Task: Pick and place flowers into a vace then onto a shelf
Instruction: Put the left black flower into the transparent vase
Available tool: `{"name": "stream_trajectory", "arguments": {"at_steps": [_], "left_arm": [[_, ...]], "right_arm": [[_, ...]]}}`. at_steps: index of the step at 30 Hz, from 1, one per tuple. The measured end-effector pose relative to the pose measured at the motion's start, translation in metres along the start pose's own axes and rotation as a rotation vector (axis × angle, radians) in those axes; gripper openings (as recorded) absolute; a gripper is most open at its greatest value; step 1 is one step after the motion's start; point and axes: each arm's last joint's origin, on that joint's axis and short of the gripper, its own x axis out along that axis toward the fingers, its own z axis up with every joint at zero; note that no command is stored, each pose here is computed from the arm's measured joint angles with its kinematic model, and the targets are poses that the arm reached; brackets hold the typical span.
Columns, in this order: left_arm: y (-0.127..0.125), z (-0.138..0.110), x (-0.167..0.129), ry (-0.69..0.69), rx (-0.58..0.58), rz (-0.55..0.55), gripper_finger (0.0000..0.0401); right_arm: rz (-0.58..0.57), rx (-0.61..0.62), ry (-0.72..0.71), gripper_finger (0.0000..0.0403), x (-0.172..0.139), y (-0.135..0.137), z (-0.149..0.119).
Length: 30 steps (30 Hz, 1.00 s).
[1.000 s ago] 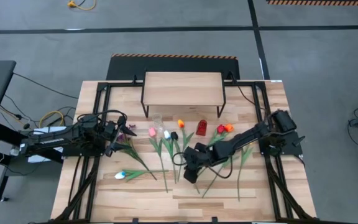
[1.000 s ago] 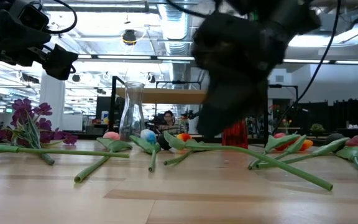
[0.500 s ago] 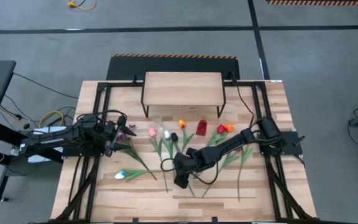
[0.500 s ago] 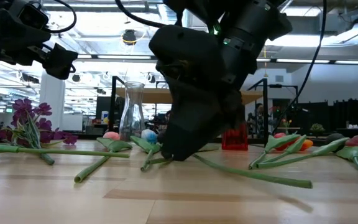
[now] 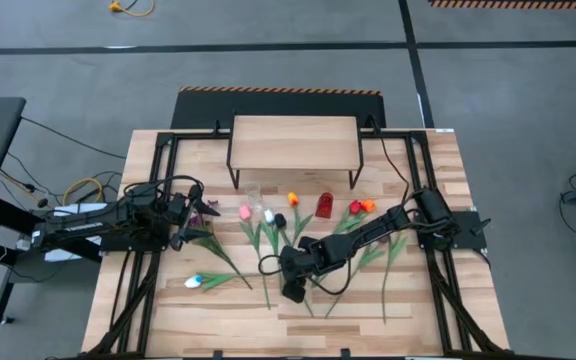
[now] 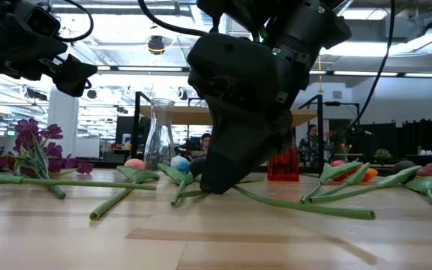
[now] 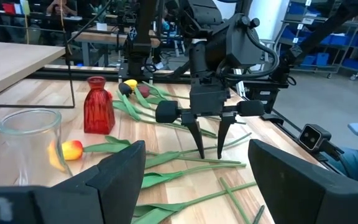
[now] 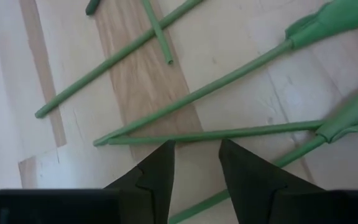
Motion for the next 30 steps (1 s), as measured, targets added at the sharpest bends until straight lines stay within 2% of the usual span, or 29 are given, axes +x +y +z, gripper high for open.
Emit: {"name": "stream_trajectory", "arguments": {"at_steps": [11,20,30], "left_arm": [[0.0,0.0,0.0,0.0,0.0,0.004,0.0276],[0.0,0.0,0.0,-0.001,0.0,0.004,0.0276],[0.0,0.0,0.0,-0.001,0.0,0.004,0.0276]], "right_arm": [[-0.086,-0.025,0.125,0.0129,-0.017,0.006,0.009],[-0.097,-0.026,0.135,0.0128,-0.028,0.012,0.019],[-0.117,0.004,0.143,0.0128,-0.029,0.002,0.024]]}}
